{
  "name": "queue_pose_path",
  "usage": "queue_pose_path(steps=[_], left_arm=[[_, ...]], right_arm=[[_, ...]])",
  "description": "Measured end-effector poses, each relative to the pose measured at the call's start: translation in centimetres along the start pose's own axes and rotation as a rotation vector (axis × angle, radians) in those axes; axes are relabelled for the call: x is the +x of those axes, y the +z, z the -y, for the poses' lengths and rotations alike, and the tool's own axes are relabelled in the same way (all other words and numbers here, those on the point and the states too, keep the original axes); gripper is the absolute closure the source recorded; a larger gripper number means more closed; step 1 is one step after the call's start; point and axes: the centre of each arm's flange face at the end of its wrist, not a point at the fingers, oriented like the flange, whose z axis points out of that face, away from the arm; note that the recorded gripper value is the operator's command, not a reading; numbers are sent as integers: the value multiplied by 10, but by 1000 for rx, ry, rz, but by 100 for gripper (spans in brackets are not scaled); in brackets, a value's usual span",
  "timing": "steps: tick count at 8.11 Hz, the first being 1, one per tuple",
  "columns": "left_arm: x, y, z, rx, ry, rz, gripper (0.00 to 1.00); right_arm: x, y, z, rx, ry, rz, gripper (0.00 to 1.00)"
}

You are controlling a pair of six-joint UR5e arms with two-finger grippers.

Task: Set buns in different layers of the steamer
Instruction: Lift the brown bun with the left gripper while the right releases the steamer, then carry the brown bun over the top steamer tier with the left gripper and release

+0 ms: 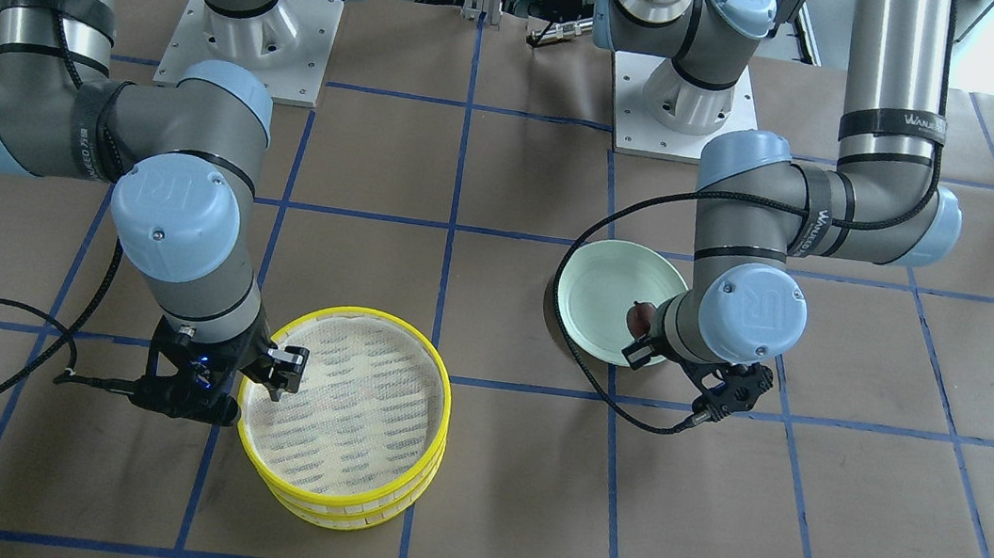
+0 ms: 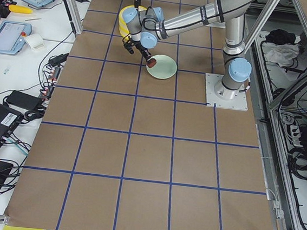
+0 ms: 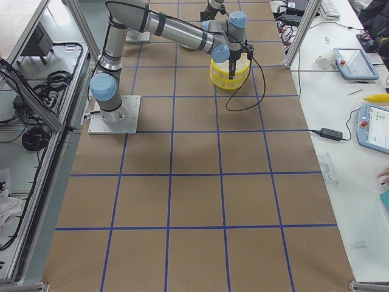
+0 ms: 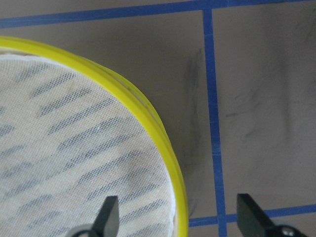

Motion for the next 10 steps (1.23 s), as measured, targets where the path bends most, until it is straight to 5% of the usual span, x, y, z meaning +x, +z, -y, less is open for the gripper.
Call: queue_pose_path(steps=[3, 6, 10], left_arm=[[8, -41, 15, 107, 69, -84, 100], [13, -72, 22, 209, 169, -146, 100], [53, -142, -22, 377, 305, -352, 100]], right_arm=[[12, -28, 2, 30, -70, 5, 0], [49, -114, -10, 1, -113, 8, 0], [73, -215, -55, -3, -105, 19, 0]])
